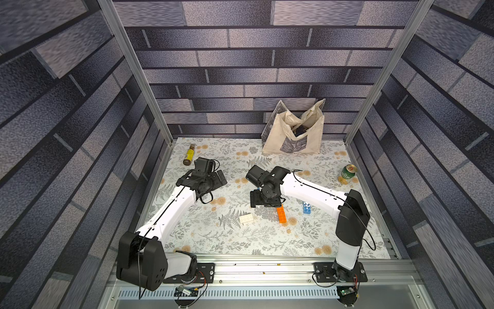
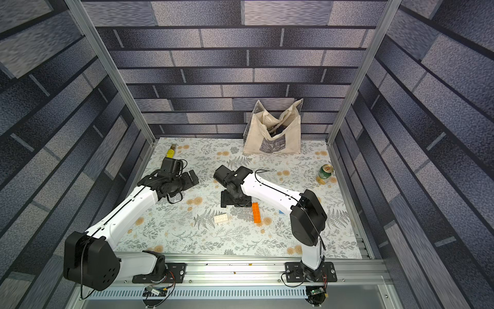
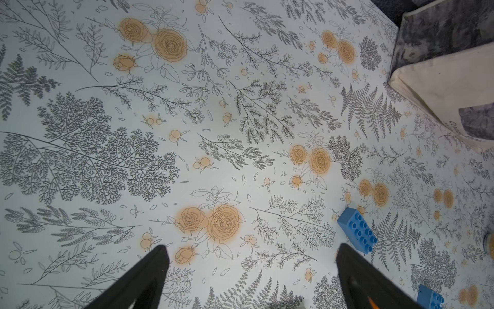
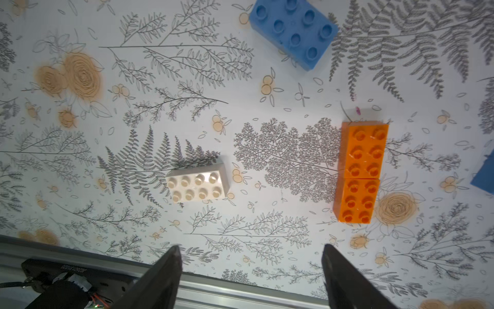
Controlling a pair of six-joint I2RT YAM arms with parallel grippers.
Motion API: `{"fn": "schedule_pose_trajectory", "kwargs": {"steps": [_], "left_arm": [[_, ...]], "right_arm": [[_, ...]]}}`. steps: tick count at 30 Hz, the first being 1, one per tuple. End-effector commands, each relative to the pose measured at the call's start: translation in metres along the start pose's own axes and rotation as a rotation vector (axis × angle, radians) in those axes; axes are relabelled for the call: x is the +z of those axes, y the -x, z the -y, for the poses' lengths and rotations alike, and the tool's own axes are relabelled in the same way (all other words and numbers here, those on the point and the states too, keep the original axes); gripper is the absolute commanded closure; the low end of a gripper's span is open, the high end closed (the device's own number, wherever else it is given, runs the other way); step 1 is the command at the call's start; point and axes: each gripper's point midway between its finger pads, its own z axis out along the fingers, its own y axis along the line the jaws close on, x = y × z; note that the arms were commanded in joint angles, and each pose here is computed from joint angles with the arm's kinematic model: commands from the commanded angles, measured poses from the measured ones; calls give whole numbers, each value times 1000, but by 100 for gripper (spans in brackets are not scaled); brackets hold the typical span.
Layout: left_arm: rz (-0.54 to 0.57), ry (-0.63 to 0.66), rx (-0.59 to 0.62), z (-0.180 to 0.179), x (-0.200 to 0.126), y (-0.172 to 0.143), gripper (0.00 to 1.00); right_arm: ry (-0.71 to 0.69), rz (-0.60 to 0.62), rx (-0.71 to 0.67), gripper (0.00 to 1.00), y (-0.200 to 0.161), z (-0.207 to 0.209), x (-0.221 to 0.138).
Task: Assemble a rectangle with lego
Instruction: Place the lego brick at the center of the board, then pick up the lego brick from the center of the board.
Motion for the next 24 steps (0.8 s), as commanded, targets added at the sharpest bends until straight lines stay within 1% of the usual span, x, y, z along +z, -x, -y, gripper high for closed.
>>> {"fn": "schedule_pose_trajectory", "kwargs": {"steps": [1,2,3,5,7,10,15,19,24], "left_arm": [[-11,73,-36,-30,-11,-8,0],[-6,85,-47,-36,-14,-7,0],[0,106,-50,-43,-17,-6,0],[23,145,-42,-52,-23,-3,0],[48,126,-42,-53,-25,-1,0],[56,118,-56,-55,-25,-4,0],[70,114,-77,-57,-29,-5,0],[75,112,-84,-58,-30,-3,0],[55,110,-95,-59,-26,-7,0]], "right_arm": [[-47,-74,-9,1,-13,-12,17],[-34,-82,-16,0,-15,-20,18],[-45,-106,-25,0,-17,-26,32],[-54,-121,-43,0,-19,-36,43],[-66,-137,-57,0,-21,-44,54],[-103,-156,-71,0,-20,-44,67],[-128,-191,-108,0,-21,-44,80],[-131,-190,-116,0,-21,-42,81],[-101,-198,-109,6,-25,-42,88]]}}
